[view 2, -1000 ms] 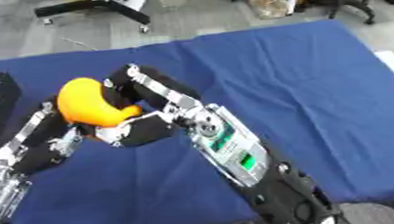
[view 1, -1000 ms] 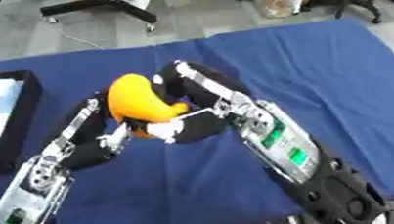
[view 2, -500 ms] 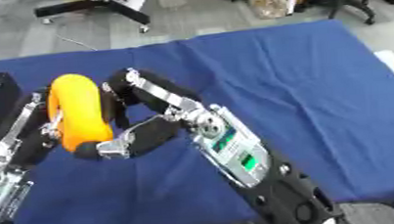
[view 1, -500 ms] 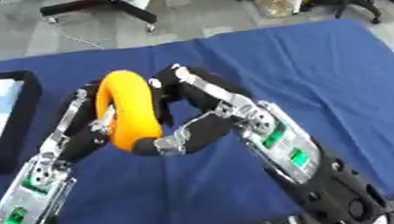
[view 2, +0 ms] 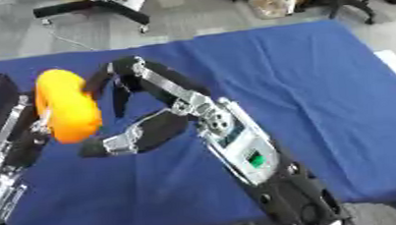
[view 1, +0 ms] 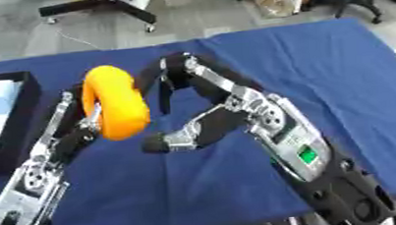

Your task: Pick up the objects with one hand, pass them to the other hand, and then place them into the box on the other side of the table.

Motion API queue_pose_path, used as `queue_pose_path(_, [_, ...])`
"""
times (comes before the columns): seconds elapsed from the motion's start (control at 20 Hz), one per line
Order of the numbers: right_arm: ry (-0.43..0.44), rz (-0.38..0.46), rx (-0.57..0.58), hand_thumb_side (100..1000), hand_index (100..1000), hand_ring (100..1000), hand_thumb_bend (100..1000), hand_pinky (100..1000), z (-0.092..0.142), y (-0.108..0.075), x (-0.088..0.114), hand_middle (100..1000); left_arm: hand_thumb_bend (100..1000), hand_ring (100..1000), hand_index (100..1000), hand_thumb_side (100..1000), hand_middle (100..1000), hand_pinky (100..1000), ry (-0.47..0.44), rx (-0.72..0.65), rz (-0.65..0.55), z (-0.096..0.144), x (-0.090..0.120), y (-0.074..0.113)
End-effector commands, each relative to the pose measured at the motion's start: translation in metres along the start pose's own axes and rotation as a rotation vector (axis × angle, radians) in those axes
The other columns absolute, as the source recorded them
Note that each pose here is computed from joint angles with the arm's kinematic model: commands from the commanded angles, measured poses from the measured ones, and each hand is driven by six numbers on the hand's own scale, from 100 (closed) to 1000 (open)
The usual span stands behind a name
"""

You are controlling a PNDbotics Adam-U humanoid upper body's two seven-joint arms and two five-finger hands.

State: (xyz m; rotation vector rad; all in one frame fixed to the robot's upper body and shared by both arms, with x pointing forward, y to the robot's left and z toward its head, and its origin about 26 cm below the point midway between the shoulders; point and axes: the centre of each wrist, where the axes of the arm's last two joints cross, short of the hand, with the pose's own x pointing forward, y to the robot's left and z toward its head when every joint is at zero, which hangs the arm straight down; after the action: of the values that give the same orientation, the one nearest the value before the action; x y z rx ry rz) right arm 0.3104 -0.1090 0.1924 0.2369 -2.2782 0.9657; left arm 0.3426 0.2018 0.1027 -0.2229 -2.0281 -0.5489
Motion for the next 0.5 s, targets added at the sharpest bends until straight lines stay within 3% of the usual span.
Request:
queue_pose_path(0.05, [-0.032,0.091,-0.131,449,781,443,677,512,0.002,-0.016,0.009,609,100,614,424,499,453,576,-0.005,0.096,-0.077,0.004,0.006,0.027])
queue_pose_path(0.25, [-0.007,0.119,-0.215,452,776,437,669,507,0.008,-0.018,0.004,598,100,615,430,502,458,578,0.021,0.233,-0.180,0.015,0.010,0.060])
queue_pose_path(0.5, [0.020,0.120,-0.206,446,773,428,667,500,0.013,-0.014,-0.004,590,100,606,433,510,457,575,0.092,0.434,-0.359,0.029,0.016,0.110])
